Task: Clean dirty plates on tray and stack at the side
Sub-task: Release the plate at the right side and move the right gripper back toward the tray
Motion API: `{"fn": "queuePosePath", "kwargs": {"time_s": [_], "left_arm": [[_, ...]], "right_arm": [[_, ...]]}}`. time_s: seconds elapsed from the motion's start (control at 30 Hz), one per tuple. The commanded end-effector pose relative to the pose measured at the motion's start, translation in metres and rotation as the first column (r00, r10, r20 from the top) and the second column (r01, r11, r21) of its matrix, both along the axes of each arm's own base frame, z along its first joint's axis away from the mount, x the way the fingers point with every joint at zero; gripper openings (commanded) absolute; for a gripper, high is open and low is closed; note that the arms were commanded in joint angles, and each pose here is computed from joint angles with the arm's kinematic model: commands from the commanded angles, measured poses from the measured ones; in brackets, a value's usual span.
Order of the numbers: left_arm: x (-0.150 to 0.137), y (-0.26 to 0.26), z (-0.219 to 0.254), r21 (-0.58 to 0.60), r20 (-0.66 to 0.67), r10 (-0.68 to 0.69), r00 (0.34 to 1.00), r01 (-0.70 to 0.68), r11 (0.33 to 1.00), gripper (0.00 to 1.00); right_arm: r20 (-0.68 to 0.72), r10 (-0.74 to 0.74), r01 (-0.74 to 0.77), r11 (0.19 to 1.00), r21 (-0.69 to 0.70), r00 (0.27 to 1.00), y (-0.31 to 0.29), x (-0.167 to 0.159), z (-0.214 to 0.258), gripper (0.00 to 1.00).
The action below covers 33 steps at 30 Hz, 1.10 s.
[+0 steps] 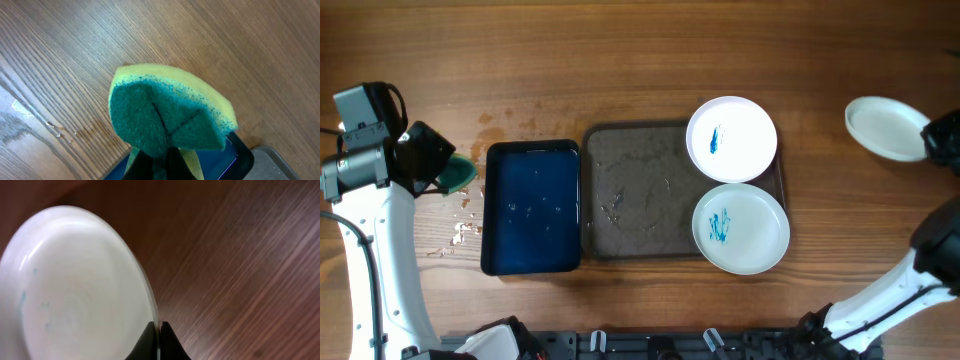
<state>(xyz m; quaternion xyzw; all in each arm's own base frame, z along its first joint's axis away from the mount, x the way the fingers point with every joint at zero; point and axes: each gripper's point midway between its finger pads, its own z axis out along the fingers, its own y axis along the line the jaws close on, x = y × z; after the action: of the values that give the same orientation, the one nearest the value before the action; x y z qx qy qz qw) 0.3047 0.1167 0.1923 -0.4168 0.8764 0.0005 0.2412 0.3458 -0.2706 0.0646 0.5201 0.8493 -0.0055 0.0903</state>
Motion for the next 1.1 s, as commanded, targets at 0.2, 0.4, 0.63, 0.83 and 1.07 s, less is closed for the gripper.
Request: {"fn": "queuePosePath", "kwargs": {"time_s": [0.2, 0.4, 0.63, 0.83, 1.07], "left_arm": [[0.003, 0.0, 0.011, 0.002, 0.028, -0.013, 1.0, 0.013, 1.0, 0.04], [0.003, 0.0, 0.011, 0.002, 0.029, -0.013, 1.0, 0.013, 1.0, 0.04], [0.002, 0.0, 0.011, 0.001, 0.026, -0.013, 1.0, 0.013, 1.0, 0.04], [0.0, -0.001, 0.009, -0.003, 0.017, -0.013, 1.0, 0.013, 1.0, 0.04], [0.0, -0.001, 0.009, -0.003, 0.015, -0.013, 1.0, 0.013, 1.0, 0.04]], "right_arm": [[0.009, 0.107, -0.107, 0.988, 0.114, 0.994, 0.024, 0.017, -0.038, 0.49], [0.074, 0.17, -0.175, 0.981, 0.077, 0.983, 0.034, 0.031, -0.008, 0.6], [0.298, 0.382, -0.381, 0.922, -0.065, 0.875, 0.097, 0.065, 0.105, 0.67], [0.279, 0.549, -0.566, 0.824, -0.022, 0.788, 0.191, 0.057, 0.127, 0.66], [0.189, 0.683, -0.705, 0.703, 0.096, 0.706, 0.265, 0.036, 0.058, 0.48]]}}
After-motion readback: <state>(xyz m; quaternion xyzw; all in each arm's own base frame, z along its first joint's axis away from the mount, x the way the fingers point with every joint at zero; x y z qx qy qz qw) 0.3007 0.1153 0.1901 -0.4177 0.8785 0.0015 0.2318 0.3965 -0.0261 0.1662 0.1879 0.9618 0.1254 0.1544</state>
